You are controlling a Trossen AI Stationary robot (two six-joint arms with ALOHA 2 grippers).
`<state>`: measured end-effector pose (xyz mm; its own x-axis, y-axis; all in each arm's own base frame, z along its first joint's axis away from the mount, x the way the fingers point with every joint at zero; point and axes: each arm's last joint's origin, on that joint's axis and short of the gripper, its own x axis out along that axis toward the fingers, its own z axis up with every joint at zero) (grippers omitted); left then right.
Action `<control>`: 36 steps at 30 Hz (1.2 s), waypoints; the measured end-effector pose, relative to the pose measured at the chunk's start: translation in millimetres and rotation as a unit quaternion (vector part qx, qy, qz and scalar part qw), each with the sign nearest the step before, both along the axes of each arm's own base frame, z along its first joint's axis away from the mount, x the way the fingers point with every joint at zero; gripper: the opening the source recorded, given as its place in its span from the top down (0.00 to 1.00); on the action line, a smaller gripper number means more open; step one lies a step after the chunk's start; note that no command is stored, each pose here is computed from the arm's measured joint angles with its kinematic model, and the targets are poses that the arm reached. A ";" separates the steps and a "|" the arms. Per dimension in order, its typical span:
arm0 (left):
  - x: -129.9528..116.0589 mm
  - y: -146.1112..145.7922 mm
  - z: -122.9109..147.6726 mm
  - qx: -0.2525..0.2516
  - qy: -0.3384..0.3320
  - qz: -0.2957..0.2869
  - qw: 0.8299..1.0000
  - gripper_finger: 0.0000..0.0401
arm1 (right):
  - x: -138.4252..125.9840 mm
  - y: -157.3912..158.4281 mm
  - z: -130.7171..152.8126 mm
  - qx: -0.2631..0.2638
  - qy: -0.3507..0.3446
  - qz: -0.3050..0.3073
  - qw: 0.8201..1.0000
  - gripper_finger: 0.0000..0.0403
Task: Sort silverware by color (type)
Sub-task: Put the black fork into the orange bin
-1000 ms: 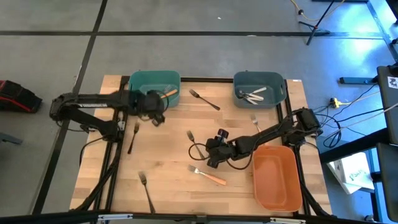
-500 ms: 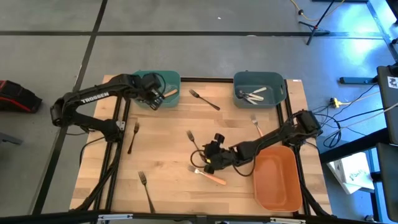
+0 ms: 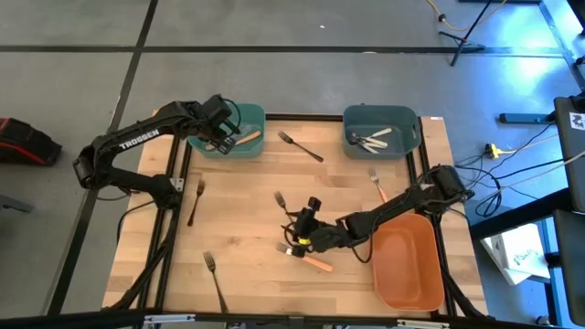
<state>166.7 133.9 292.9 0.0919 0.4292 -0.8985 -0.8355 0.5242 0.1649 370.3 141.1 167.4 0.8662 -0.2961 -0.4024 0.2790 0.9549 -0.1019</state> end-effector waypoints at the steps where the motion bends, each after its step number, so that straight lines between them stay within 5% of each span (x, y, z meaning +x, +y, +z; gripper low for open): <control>1: -0.1 -0.2 -0.1 -0.001 0.001 0.000 1.000 0.68 | 2.1 0.9 -2.8 -0.009 -0.004 0.005 1.000 0.56; 6: -0.1 -0.3 -0.2 -0.003 0.000 -0.001 1.000 0.68 | 9.2 5.6 -7.6 -0.029 -0.040 0.014 0.999 0.56; 19: 3.5 -6.7 1.5 -0.003 -0.008 -0.023 1.000 0.68 | -7.1 31.4 -11.5 -0.088 -0.010 0.017 0.996 0.55; 28: 10.1 -71.1 30.4 0.092 -0.104 -0.111 0.984 0.68 | -18.5 41.9 -11.6 -0.090 0.007 0.009 0.996 0.56; 36: 11.3 -132.4 3.6 0.063 -0.237 -0.232 0.941 0.68 | -17.8 45.6 -7.2 -0.046 0.015 0.034 0.998 0.55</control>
<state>178.0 1.4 296.5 0.6741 0.3446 -0.6534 -0.5169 0.8519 -0.0839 352.5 186.7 160.1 0.8737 -0.2745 -0.4017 0.2099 0.9575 -0.1977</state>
